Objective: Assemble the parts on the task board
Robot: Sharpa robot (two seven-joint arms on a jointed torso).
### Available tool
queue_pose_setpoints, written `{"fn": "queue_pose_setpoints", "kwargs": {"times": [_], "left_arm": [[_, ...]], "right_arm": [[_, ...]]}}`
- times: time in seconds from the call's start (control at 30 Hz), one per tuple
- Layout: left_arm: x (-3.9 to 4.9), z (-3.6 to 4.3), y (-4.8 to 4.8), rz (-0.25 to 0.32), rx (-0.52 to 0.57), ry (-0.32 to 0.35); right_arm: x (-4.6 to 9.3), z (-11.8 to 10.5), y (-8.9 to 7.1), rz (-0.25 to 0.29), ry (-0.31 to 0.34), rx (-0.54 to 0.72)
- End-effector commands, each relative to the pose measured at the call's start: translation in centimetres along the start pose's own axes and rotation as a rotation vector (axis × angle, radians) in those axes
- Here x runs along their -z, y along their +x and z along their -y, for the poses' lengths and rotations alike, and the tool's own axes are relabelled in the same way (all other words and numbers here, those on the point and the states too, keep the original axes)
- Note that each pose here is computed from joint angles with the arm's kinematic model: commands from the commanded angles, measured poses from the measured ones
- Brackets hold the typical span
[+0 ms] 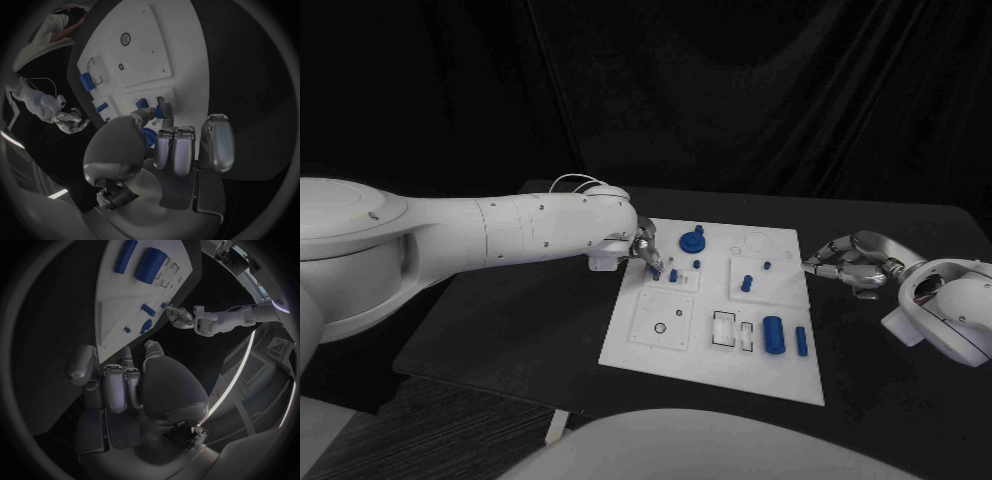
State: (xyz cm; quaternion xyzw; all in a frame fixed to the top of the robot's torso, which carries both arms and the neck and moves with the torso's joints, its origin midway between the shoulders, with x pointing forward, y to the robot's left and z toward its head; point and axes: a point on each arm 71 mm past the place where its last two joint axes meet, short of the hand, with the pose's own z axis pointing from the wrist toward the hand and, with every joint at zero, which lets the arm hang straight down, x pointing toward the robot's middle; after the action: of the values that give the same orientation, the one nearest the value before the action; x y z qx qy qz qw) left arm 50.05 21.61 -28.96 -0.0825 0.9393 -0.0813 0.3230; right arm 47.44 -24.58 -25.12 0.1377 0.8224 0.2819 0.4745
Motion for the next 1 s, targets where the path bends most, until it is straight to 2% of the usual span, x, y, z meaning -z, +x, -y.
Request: {"fn": "queue_pose_setpoints", "kwargs": {"times": [0.03, 1.0], "left_arm": [[-0.07, 0.24, 0.12, -0.006, -0.003, 0.020], [-0.11, 0.23, 0.43, -0.021, -0.009, 0.024]], "right_arm": [[0.04, 0.12, 0.07, 0.001, 0.009, 0.003], [-0.02, 0.03, 0.18, -0.005, 0.011, 0.003]]}}
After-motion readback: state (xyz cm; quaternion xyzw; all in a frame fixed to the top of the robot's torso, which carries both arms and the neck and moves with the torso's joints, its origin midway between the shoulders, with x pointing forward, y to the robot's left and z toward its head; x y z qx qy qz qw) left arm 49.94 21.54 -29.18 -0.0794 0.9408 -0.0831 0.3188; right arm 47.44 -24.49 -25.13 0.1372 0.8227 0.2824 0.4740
